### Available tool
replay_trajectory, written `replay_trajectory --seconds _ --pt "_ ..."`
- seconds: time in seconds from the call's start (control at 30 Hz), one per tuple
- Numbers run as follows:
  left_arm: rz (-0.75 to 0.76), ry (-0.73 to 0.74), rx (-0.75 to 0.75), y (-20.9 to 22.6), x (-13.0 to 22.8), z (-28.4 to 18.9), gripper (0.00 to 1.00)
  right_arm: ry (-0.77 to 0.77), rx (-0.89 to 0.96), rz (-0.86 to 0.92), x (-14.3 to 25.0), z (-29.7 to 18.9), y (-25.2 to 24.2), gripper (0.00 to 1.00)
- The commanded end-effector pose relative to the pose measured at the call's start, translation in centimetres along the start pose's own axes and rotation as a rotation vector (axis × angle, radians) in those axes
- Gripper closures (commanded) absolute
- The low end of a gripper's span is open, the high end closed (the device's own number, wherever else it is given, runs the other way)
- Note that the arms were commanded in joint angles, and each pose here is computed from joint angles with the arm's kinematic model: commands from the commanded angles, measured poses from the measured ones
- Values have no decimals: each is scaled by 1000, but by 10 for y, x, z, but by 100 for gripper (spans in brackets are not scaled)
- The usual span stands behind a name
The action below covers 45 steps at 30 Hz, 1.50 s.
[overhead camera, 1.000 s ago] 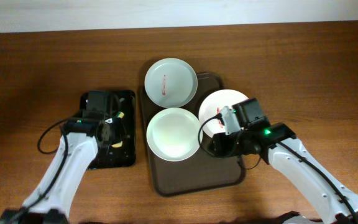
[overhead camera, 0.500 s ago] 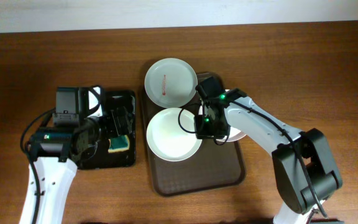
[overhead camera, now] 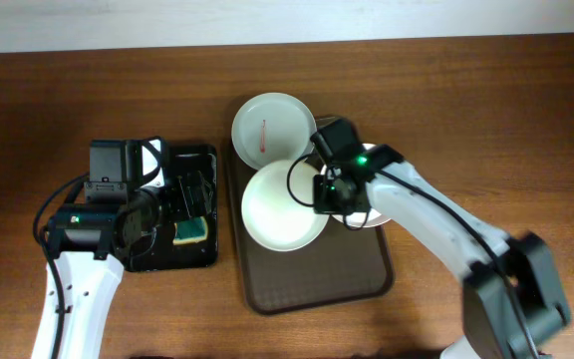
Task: Clean dirty plates on tray and stack at the side
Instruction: 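Carry the cleaned plate right and set it on the table with the right gripper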
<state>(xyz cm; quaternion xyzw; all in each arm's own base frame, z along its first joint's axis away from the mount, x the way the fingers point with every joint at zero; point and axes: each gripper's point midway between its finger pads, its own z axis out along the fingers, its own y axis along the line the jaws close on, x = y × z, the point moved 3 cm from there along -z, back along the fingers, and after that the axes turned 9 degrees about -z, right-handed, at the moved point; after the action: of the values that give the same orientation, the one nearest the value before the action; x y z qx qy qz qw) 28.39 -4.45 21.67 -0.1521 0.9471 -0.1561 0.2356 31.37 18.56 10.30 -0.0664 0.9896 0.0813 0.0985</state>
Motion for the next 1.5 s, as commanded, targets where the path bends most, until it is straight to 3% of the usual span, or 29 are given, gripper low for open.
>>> replay_trajectory --seconds 0.0,0.27,0.47,0.67,1.2,1.27,1.3,1.33,1.37,1.4,1.47 --pt "20 -11 19 -3 -3 -5 0 -151 137 -88 -11 -40 -8 96" --pt "20 -11 19 -3 -3 -5 0 -518 612 -339 -5 -116 20 96" --pt "20 -11 19 -3 -3 -5 0 -725 799 -431 6 -152 49 96" --pt "20 -12 20 -4 -3 -5 1 -771 797 -433 4 -174 61 96" --pt "20 -12 19 -3 -3 -5 0 -773 776 -417 3 -173 62 96" --pt "20 -11 19 -3 -3 -5 0 -729 770 -510 5 -168 68 96" --pt "20 -11 19 -3 -3 -5 0 -781 844 -440 2 -179 57 96" --pt "20 -12 20 -4 -3 -5 0 -734 724 -464 2 -166 68 96" --pt "20 -11 19 -3 -3 -5 0 -707 799 -552 1 -168 65 96" --pt "20 -11 19 -3 -3 -5 0 -768 837 -412 -2 -176 51 96" --pt "20 -11 19 -3 -3 -5 0 -647 651 -393 2 -151 53 96"
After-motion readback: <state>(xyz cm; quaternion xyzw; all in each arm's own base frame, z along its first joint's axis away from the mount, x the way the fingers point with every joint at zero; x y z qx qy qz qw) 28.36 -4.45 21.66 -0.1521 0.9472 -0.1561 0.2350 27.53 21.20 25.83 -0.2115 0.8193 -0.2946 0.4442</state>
